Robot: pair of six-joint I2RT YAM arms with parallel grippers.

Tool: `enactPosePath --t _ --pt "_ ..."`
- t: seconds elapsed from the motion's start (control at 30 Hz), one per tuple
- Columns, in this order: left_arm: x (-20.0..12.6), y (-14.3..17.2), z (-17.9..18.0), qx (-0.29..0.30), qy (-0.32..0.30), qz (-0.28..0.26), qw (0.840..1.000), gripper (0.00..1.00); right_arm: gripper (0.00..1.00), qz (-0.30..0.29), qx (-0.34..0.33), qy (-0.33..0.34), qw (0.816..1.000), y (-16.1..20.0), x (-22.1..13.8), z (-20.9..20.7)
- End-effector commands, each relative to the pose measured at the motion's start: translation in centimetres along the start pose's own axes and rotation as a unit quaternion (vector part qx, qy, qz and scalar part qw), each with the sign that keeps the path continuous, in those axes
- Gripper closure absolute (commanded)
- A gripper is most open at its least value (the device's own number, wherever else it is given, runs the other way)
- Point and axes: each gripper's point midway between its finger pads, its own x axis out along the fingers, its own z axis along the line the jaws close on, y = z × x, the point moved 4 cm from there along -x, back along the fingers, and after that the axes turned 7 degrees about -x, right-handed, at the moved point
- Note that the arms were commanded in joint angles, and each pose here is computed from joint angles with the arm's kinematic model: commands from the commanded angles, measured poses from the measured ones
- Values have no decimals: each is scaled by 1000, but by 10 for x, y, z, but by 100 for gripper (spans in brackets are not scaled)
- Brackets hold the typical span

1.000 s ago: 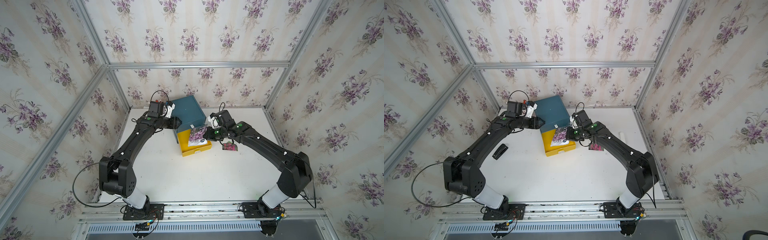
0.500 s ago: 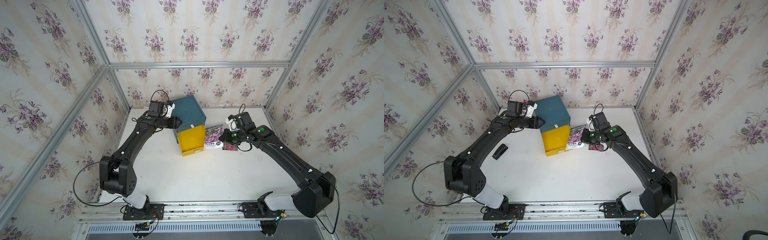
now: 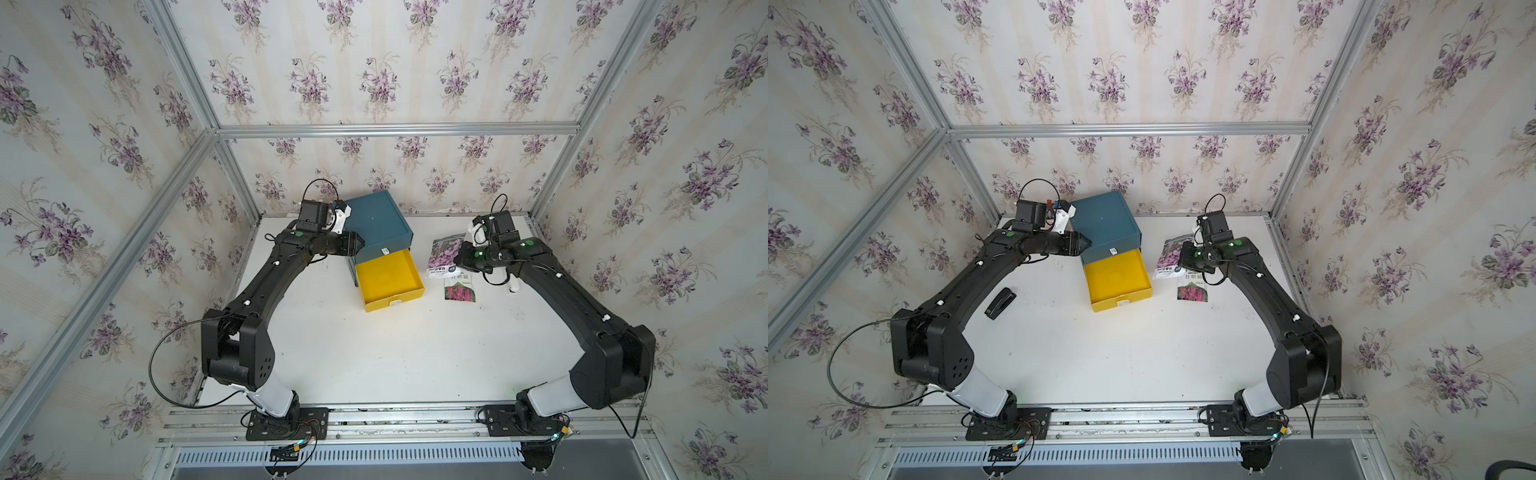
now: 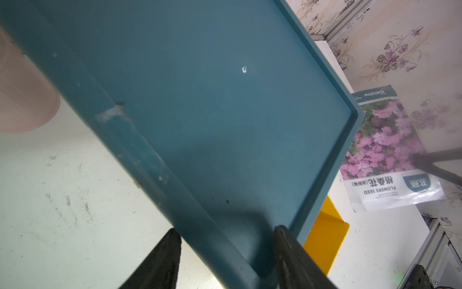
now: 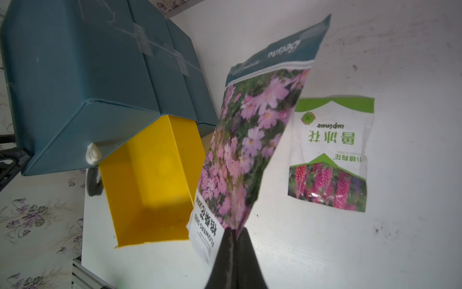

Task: Take the seed bags out of the drawer
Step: Place the seed packet at the center of the board.

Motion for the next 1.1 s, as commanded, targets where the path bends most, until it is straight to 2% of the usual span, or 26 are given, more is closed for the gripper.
enactPosePath --t 0.0,0.3,0.63,1.07 --pt "4 57 20 -25 -52 132 990 38 100 -37 -19 1 999 -26 16 -5" --pt "7 54 22 -26 -57 138 988 38 100 -33 -21 -4 999 -52 80 -18" --pt "10 52 27 -27 -69 147 986 38 100 -32 -16 -21 999 -72 127 -21" --pt "13 51 37 -35 -79 160 983 38 100 14 -4 -20 1000 -55 177 -39"
